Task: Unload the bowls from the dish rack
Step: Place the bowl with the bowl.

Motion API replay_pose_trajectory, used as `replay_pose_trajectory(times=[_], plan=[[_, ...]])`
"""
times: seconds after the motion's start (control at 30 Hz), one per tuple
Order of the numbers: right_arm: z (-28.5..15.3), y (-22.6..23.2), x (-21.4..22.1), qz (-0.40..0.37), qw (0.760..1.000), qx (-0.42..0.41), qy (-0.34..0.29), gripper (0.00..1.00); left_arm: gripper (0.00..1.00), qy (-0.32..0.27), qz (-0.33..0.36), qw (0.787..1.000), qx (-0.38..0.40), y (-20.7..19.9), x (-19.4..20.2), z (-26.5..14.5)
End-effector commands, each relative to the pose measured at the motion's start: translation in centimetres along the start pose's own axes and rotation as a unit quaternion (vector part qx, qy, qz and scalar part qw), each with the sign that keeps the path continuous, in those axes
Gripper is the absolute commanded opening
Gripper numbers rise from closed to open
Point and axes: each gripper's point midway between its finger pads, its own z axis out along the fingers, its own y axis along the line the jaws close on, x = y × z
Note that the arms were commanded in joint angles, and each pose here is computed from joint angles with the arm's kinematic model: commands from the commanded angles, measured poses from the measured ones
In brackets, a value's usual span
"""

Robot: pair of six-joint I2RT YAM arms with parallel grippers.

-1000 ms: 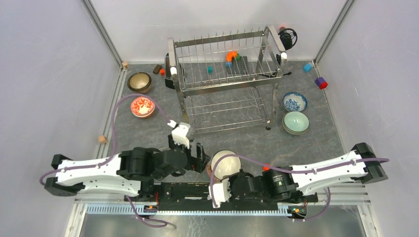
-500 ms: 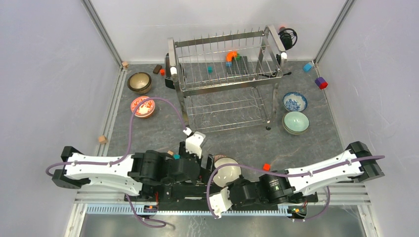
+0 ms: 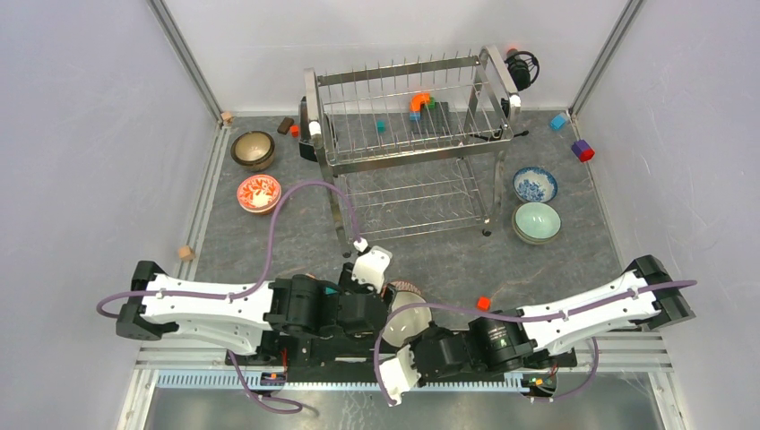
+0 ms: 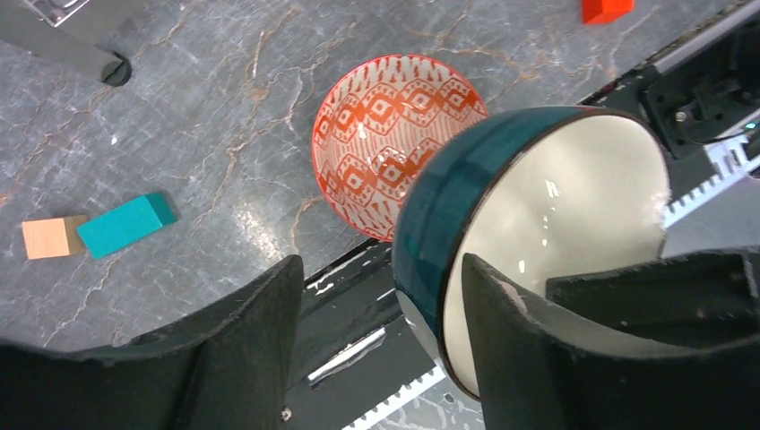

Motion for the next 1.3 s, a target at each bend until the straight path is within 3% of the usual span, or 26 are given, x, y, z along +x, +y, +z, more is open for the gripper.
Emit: replay_pose_trajectory(times=[0.0,0.3,0.43,0.53,0.63,0.8,0.87,0.97,1.1,1.27], plan=[[-1.1,-2.2,-3.3,0.009,0.998,0.033,-0.046,0.0,0.66,-0.016,0.013,0.999,-0.035,0.8,-0.7,0.2],[-1.0,-2.2,-3.4,0.01,0.998,0.037,-0.043,0.0,0.34,-0.011,0.016,0.999,-0.041,0.7,-0.4,0.6],[-0.9,-2.3,-3.4,0.016,0.998,0.044,-0.043,0.0,0.02,-0.011,0.012,0.999,-0.043,0.7,-0.3,0.8],[-0.8,-2.2,-3.3,0.023,0.998,0.048,-0.043,0.08,0.02,-0.019,-0.005,0.999,-0.038,0.8,-0.3,0.8],[-0.7,-2.1,-3.2,0.03,0.997,0.05,-0.045,0.21,0.02,-0.034,-0.029,0.999,-0.029,1.0,-0.5,0.7],[-0.8,-2.4,-3.1,0.047,0.995,0.063,-0.054,0.59,0.02,-0.062,-0.067,0.996,-0.023,2.1,-1.2,-0.1],[-1.2,-2.8,-3.4,0.058,0.994,0.072,-0.066,0.7,0.02,-0.073,-0.08,0.994,-0.025,2.7,-1.4,-0.4],[-2.1,-3.4,-3.8,0.076,0.99,0.083,-0.084,0.95,0.02,-0.089,-0.092,0.991,-0.039,3.8,-1.9,-0.8],[-3.6,-5.0,-3.6,0.116,0.98,0.127,-0.105,0.98,0.02,-0.122,-0.091,0.983,-0.103,7.4,-2.9,-1.5],[-4.1,-6.0,-2.5,0.153,0.967,0.17,-0.116,0.98,0.02,-0.107,-0.112,0.975,-0.157,11.5,-3.5,-0.4]])
